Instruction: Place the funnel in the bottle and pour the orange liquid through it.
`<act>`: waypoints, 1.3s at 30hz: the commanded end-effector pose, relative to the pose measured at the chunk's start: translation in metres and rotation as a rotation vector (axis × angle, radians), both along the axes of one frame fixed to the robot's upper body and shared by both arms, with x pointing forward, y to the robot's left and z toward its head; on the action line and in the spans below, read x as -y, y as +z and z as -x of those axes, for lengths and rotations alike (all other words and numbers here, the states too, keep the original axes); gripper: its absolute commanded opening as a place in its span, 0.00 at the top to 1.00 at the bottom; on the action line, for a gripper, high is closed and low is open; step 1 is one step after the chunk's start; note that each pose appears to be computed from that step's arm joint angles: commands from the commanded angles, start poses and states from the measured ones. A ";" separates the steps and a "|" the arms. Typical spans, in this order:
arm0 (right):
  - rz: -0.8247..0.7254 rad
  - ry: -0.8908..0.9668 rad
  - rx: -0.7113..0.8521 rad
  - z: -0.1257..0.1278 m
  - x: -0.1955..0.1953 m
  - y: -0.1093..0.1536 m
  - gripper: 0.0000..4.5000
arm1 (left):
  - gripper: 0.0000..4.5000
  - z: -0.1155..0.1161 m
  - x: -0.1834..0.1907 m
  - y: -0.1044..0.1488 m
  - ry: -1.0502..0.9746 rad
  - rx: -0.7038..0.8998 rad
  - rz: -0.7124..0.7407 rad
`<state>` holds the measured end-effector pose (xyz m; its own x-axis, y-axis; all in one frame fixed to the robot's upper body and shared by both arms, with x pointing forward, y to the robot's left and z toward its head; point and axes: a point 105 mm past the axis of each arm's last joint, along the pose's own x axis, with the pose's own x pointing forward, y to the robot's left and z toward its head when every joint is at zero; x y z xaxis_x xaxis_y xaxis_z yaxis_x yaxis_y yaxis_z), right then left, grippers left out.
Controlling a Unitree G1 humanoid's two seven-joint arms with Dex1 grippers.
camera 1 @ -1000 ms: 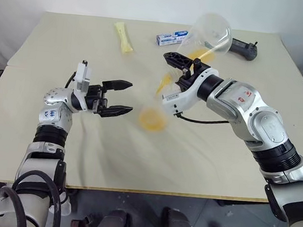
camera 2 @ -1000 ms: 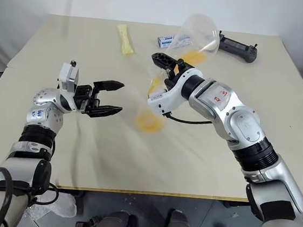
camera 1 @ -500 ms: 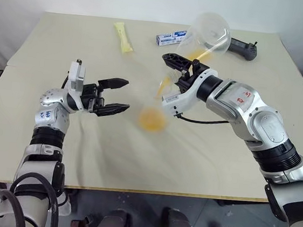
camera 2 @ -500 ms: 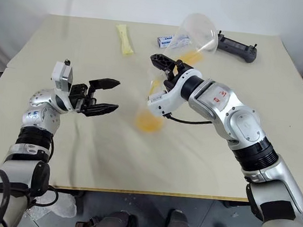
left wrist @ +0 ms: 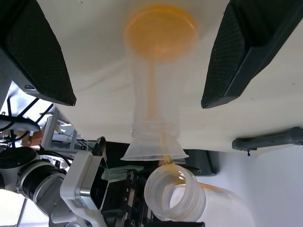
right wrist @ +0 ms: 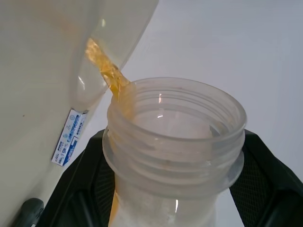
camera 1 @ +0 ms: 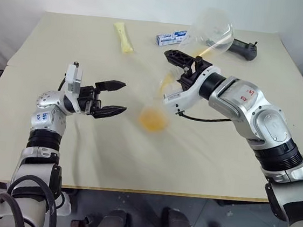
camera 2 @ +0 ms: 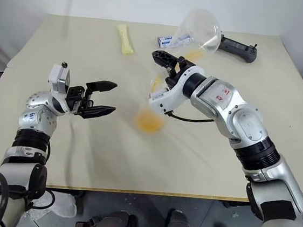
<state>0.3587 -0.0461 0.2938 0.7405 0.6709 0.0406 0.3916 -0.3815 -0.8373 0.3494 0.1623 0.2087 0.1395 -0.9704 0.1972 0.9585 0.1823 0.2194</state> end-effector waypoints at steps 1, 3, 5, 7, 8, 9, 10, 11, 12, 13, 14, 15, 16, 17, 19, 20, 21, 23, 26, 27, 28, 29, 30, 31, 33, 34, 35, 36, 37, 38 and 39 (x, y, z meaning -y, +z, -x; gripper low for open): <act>-0.046 0.030 0.081 0.008 -0.001 0.024 0.38 | 0.00 0.003 -0.003 0.011 -0.011 0.048 0.005; -0.045 0.032 0.083 0.008 -0.002 0.024 0.38 | 0.00 0.003 -0.002 0.011 -0.012 0.048 0.006; -0.044 0.034 0.085 0.008 -0.002 0.024 0.38 | 0.00 0.003 -0.002 0.011 -0.013 0.048 0.006; -0.043 0.038 0.085 0.009 -0.003 0.023 0.38 | 0.00 0.002 -0.001 0.011 -0.014 0.048 0.006; -0.042 0.039 0.085 0.009 -0.004 0.023 0.38 | 0.00 0.002 -0.001 0.011 -0.014 0.047 0.006; -0.043 0.041 0.085 0.009 -0.004 0.022 0.38 | 0.00 0.002 -0.001 0.011 -0.015 0.047 0.007; -0.042 0.042 0.086 0.009 -0.004 0.022 0.38 | 0.00 0.001 0.000 0.012 -0.015 0.048 0.007; -0.040 0.045 0.087 0.010 -0.005 0.022 0.38 | 0.00 0.001 0.000 0.012 -0.016 0.048 0.007; -0.035 0.049 0.085 0.010 -0.006 0.020 0.38 | 0.00 0.001 0.000 0.012 -0.018 0.048 0.007; -0.031 0.052 0.084 0.010 -0.006 0.019 0.38 | 0.00 0.001 0.001 0.012 -0.019 0.048 0.007; -0.028 0.054 0.078 0.010 -0.007 0.018 0.38 | 0.00 0.001 0.001 0.012 -0.019 0.048 0.007; -0.022 0.054 0.074 0.010 -0.007 0.017 0.38 | 0.00 0.001 0.001 0.012 -0.019 0.048 0.007; -0.019 0.054 0.072 0.010 -0.007 0.016 0.38 | 0.00 0.001 0.001 0.012 -0.019 0.048 0.007; -0.020 0.055 0.073 0.010 -0.007 0.016 0.38 | 0.00 0.001 0.001 0.012 -0.019 0.047 0.007; -0.016 0.056 0.079 0.010 -0.007 0.016 0.38 | 0.00 0.001 0.001 0.012 -0.019 0.048 0.007; -0.012 0.059 0.083 0.011 -0.008 0.016 0.38 | 0.00 0.001 0.001 0.012 -0.019 0.048 0.007; -0.012 0.060 0.086 0.011 -0.008 0.016 0.38 | 0.00 0.000 0.001 0.012 -0.019 0.048 0.007; -0.010 0.062 0.089 0.011 -0.008 0.016 0.38 | 0.00 0.000 0.001 0.012 -0.018 0.048 0.007; 0.000 0.067 0.094 0.012 -0.008 0.015 0.38 | 0.00 0.000 0.002 0.013 -0.019 0.050 0.009; 0.002 0.068 0.096 0.012 -0.008 0.014 0.38 | 0.00 0.000 0.002 0.012 -0.020 0.050 0.009; 0.005 0.070 0.099 0.012 -0.008 0.014 0.38 | 0.00 0.000 0.002 0.012 -0.020 0.050 0.009; 0.008 0.073 0.102 0.012 -0.008 0.014 0.38 | 0.00 0.000 0.002 0.012 -0.021 0.051 0.010; 0.011 0.077 0.103 0.013 -0.009 0.013 0.38 | 0.00 0.000 0.002 0.012 -0.022 0.051 0.010; 0.015 0.081 0.104 0.013 -0.009 0.013 0.38 | 0.00 0.000 0.003 0.012 -0.023 0.051 0.010; 0.021 0.086 0.106 0.014 -0.009 0.012 0.38 | 0.00 0.001 0.003 0.012 -0.024 0.052 0.010; 0.025 0.089 0.107 0.014 -0.010 0.011 0.38 | 0.00 0.001 0.003 0.012 -0.024 0.052 0.010; 0.026 0.091 0.108 0.014 -0.010 0.011 0.38 | 0.00 0.001 0.003 0.012 -0.024 0.053 0.009; 0.028 0.093 0.111 0.014 -0.011 0.011 0.38 | 0.00 0.001 0.002 0.012 -0.024 0.053 0.009; 0.029 0.095 0.112 0.014 -0.011 0.011 0.38 | 0.00 0.001 0.002 0.013 -0.024 0.053 0.009; 0.029 0.095 0.113 0.014 -0.010 0.011 0.38 | 0.00 0.001 0.002 0.013 -0.024 0.053 0.009; 0.028 0.095 0.111 0.014 -0.010 0.011 0.38 | 0.00 0.001 0.002 0.013 -0.024 0.054 0.008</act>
